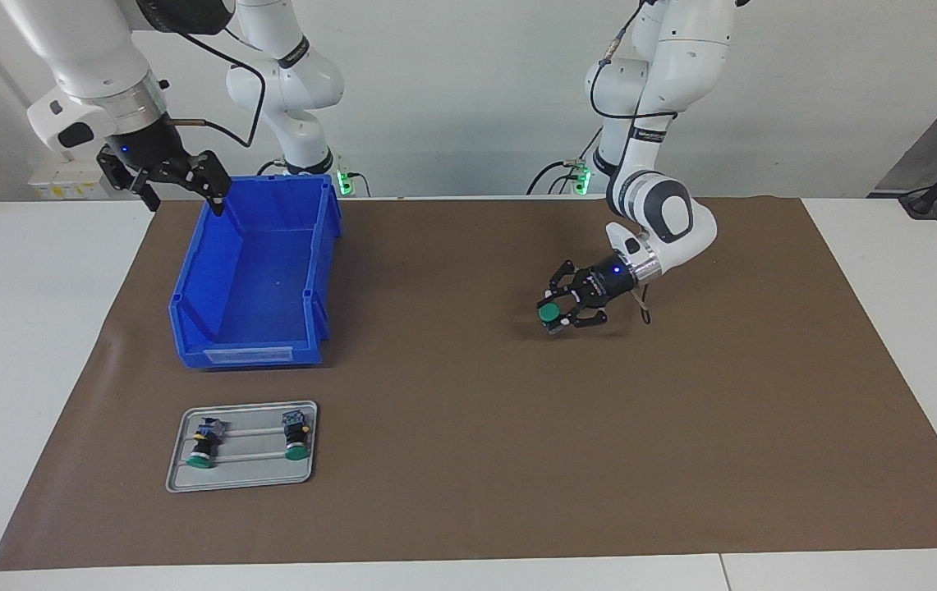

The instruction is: Place and press button with both arms

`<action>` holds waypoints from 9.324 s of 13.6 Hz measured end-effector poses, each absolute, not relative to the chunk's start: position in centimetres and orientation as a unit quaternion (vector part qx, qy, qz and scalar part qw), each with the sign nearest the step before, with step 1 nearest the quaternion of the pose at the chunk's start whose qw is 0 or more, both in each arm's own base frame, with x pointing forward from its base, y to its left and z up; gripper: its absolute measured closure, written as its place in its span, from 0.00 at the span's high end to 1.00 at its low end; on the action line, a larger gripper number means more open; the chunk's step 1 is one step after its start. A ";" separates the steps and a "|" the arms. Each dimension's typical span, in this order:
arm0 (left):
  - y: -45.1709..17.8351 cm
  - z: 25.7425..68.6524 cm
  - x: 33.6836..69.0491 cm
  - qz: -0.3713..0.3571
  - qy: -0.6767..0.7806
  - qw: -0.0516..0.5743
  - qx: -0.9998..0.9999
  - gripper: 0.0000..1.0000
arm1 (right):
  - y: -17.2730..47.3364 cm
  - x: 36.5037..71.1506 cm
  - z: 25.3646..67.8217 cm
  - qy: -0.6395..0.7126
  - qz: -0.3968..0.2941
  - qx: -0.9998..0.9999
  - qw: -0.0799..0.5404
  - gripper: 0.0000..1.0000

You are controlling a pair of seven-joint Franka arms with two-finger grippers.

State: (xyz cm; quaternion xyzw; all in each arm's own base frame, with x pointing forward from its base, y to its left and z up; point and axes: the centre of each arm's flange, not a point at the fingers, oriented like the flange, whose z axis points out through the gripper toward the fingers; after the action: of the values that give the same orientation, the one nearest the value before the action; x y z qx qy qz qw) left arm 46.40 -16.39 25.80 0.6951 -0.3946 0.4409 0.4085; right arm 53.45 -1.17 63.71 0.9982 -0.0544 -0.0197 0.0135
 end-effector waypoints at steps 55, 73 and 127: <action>-28.1 41.9 45.7 0.014 -0.276 0.035 0.960 0.01 | -1.1 53.4 63.7 -0.054 -0.019 0.998 0.013 1.00; -27.7 39.9 46.0 -0.004 -0.267 0.030 0.963 0.19 | -1.1 53.4 63.7 -0.054 -0.019 0.998 0.013 1.00; -3.9 63.9 53.8 -0.001 -0.072 0.010 0.997 1.00 | 53.5 45.8 31.8 0.193 0.088 0.977 -0.030 0.85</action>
State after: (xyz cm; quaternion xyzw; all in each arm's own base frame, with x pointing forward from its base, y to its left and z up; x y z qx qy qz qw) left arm 53.75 -3.91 63.95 0.9973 -0.0724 -0.0005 0.0104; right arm 45.83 53.47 31.84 0.9768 0.1931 0.0880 -0.0302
